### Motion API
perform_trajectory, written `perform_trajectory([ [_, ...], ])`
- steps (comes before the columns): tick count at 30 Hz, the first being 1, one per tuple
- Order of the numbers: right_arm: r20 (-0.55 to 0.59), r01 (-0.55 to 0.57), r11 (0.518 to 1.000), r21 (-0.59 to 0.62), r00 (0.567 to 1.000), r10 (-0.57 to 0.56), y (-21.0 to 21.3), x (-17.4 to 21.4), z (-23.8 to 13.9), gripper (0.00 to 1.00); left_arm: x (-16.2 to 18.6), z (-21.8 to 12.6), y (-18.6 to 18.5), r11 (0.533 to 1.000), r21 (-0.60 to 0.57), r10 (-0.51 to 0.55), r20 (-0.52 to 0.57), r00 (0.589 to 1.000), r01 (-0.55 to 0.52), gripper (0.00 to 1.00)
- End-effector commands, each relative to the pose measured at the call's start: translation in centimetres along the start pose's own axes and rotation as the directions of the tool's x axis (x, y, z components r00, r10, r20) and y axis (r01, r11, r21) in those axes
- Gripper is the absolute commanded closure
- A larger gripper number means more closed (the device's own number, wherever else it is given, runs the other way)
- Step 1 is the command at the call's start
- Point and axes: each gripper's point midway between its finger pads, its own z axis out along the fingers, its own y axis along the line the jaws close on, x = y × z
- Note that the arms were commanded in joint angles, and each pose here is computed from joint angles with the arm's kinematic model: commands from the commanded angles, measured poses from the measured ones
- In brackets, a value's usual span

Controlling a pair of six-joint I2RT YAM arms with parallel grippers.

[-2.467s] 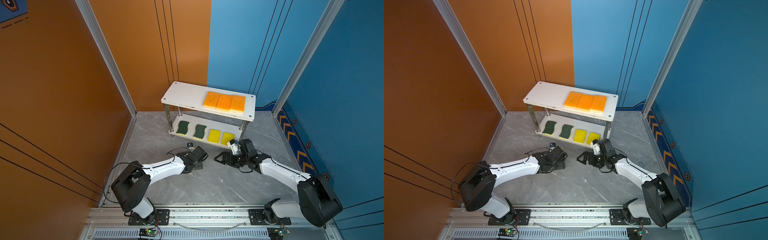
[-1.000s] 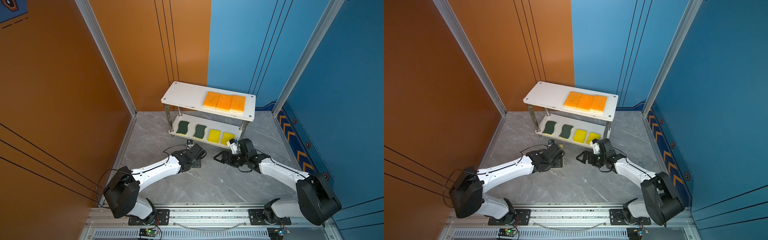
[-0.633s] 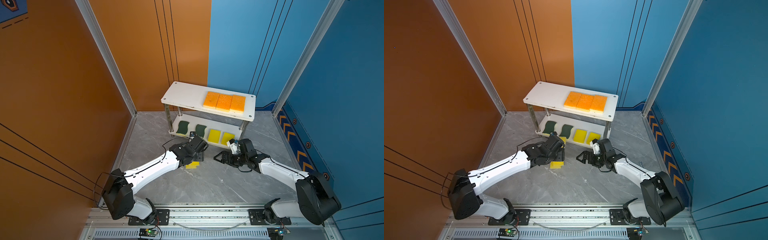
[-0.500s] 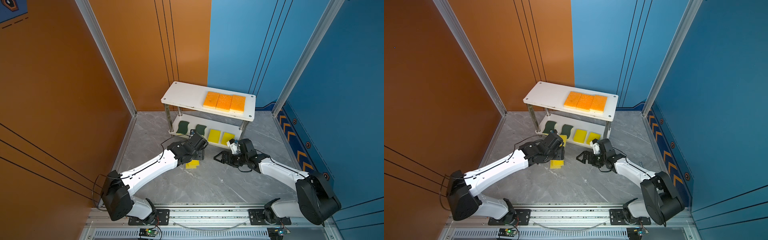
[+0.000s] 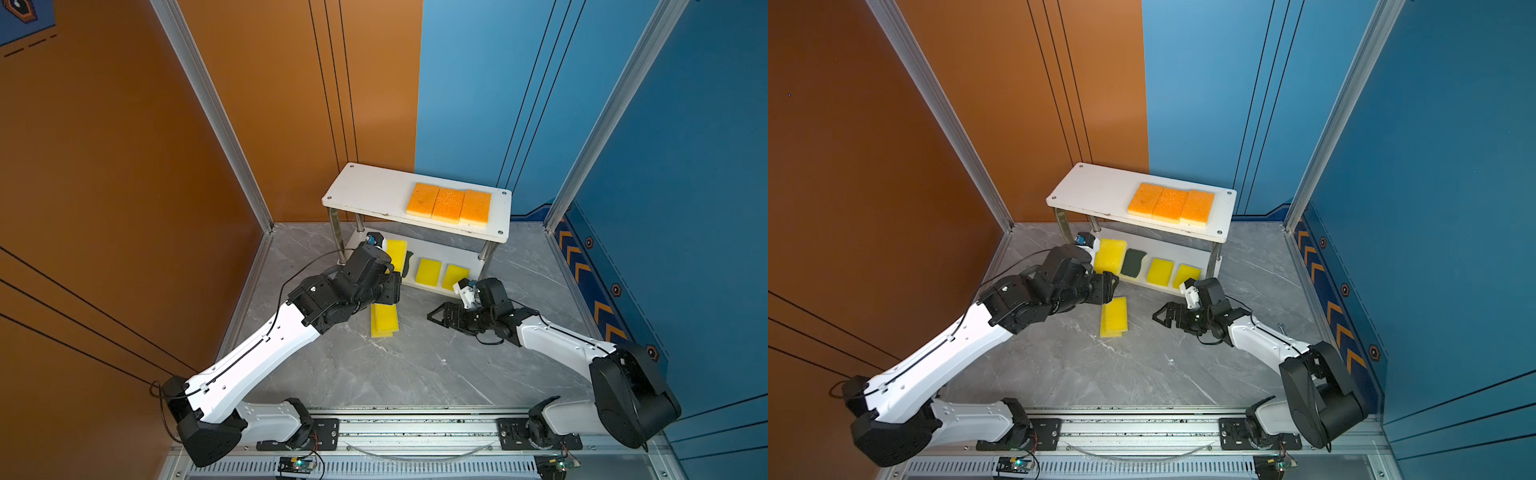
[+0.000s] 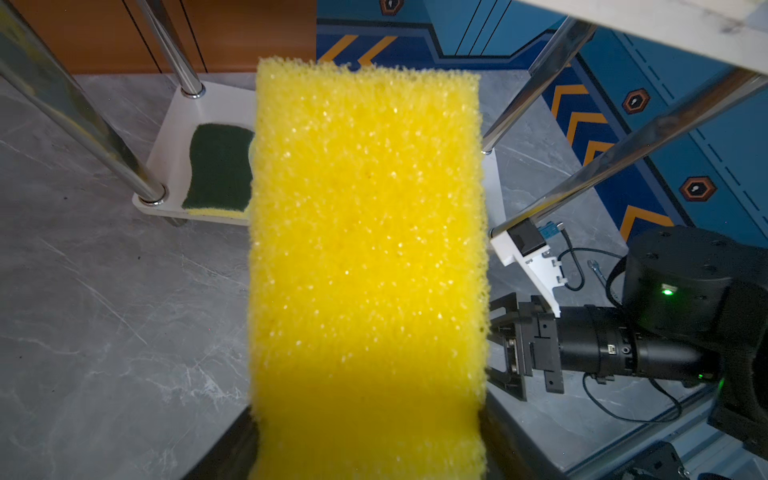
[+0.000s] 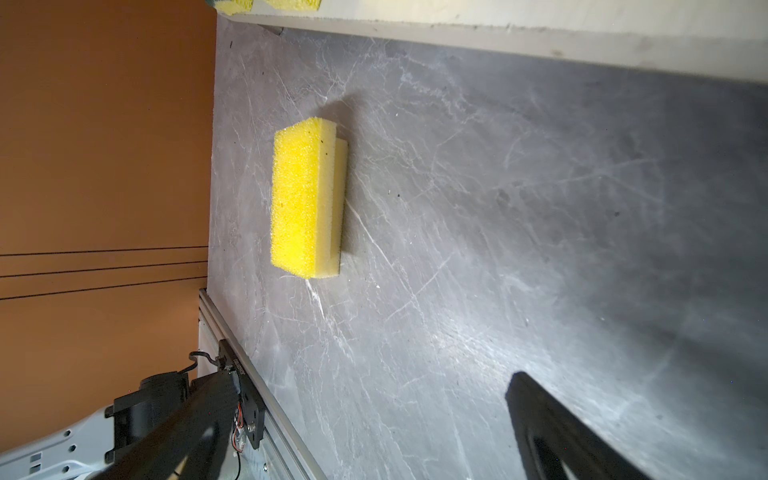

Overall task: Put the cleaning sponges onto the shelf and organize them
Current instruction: 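Lift the yellow sponge and carry it up to the top shelf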

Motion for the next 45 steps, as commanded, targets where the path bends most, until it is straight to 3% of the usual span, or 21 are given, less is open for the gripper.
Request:
perform_trajectory([
  [1,-0.019,-0.010,1.000,-0.013,1.000,0.010,-0.1,0.5,0.4,0.00,-2.1,-2.4,1.0,0.998,-0.037,0.055,0.060,0.997,-0.053,0.35],
  [8,-0.021,-0.013,1.000,-0.014,1.000,0.013,-0.2,0.4,0.6,0.00,-7.4,-6.5,1.5,0.993,-0.076,0.102,0.222,0.970,-0.087,0.35],
  [12,-0.021,-0.016,1.000,-0.017,1.000,0.016,-0.1,0.4,0.7,0.00,-10.1,-7.1,2.2,0.987,-0.122,0.131,0.270,0.954,-0.102,0.35],
  [30,-0.022,-0.010,1.000,-0.013,1.000,0.010,0.4,0.4,1.0,0.00,-19.1,-3.9,2.2,0.992,-0.102,0.115,0.394,0.912,-0.081,0.35],
  [45,-0.023,-0.012,1.000,-0.010,1.000,0.012,0.2,0.3,1.3,0.00,-21.4,-0.4,0.9,0.993,-0.054,0.116,0.407,0.906,-0.103,0.35],
])
